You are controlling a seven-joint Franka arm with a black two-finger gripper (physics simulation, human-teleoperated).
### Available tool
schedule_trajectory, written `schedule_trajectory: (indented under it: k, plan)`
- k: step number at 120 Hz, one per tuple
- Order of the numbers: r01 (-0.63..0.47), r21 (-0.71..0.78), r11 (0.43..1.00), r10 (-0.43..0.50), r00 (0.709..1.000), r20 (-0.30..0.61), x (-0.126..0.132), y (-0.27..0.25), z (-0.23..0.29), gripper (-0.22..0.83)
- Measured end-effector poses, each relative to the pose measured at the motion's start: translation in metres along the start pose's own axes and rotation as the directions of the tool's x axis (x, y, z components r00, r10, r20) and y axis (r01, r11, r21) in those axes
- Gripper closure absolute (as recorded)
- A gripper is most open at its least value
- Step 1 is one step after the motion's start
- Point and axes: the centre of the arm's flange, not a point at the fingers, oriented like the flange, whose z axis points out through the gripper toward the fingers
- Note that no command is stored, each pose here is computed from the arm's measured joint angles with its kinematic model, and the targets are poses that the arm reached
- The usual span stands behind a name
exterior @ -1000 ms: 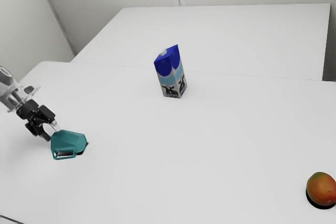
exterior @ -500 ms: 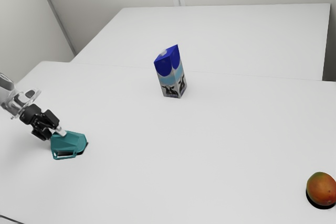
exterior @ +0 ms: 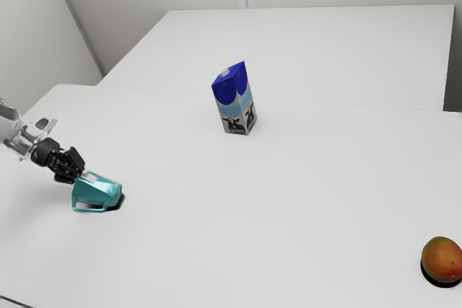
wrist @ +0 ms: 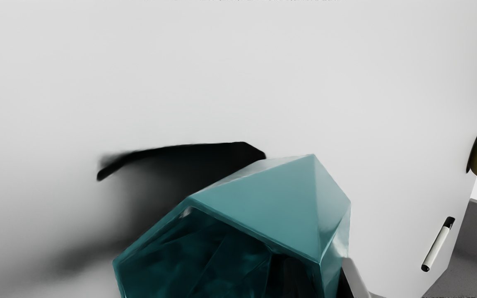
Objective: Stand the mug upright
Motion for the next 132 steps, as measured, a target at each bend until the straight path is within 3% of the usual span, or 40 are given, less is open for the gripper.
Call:
schedule_trajectory:
  k: [52, 89, 116, 132]
  plan:
    - [-0.055, 0.002, 0.998, 0.055, 0.998, 0.012, 0.007, 0.041, -0.002, 0.78]
    - [-0.123, 0.151, 0.981, 0.121, 0.992, 0.024, 0.02, 0.076, -0.012, 0.78]
    - [-0.22, 0.332, 0.917, 0.219, 0.975, 0.041, 0.016, 0.12, 0.002, 0.78]
    - [-0.306, 0.449, 0.839, 0.297, 0.95, 0.092, 0.02, 0.147, 0.03, 0.78]
